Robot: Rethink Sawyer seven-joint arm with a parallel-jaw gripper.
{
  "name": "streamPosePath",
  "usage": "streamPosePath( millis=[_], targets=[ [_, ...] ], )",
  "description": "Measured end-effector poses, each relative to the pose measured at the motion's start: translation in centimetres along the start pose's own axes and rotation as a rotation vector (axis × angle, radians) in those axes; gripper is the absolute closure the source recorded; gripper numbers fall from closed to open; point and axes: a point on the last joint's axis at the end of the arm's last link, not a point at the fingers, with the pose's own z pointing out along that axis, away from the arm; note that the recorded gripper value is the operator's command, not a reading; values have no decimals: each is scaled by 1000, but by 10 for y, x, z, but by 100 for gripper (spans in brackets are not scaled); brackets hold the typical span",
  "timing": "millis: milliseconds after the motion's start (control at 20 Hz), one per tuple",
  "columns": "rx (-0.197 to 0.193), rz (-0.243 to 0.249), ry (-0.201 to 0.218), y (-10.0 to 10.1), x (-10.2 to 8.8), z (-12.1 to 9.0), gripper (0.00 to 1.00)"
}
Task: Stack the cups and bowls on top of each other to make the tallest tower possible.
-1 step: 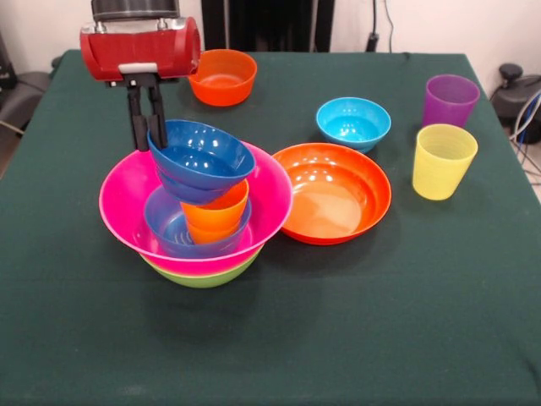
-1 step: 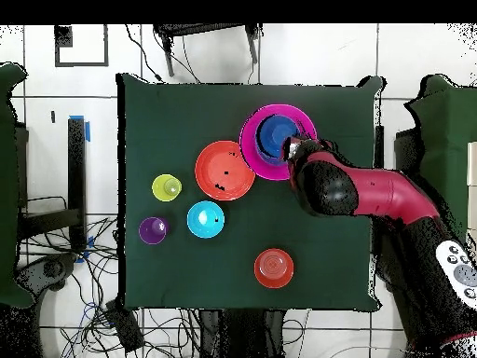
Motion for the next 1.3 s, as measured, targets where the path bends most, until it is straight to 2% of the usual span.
streamPosePath(
  millis=[350,800,1300],
  targets=[
    [15,-11,-18,-2,-9,-10,100],
    [19,-21,-13,3,-7,-9,100],
    [4,-78,-5,43,-3,-3,100]
  ],
)
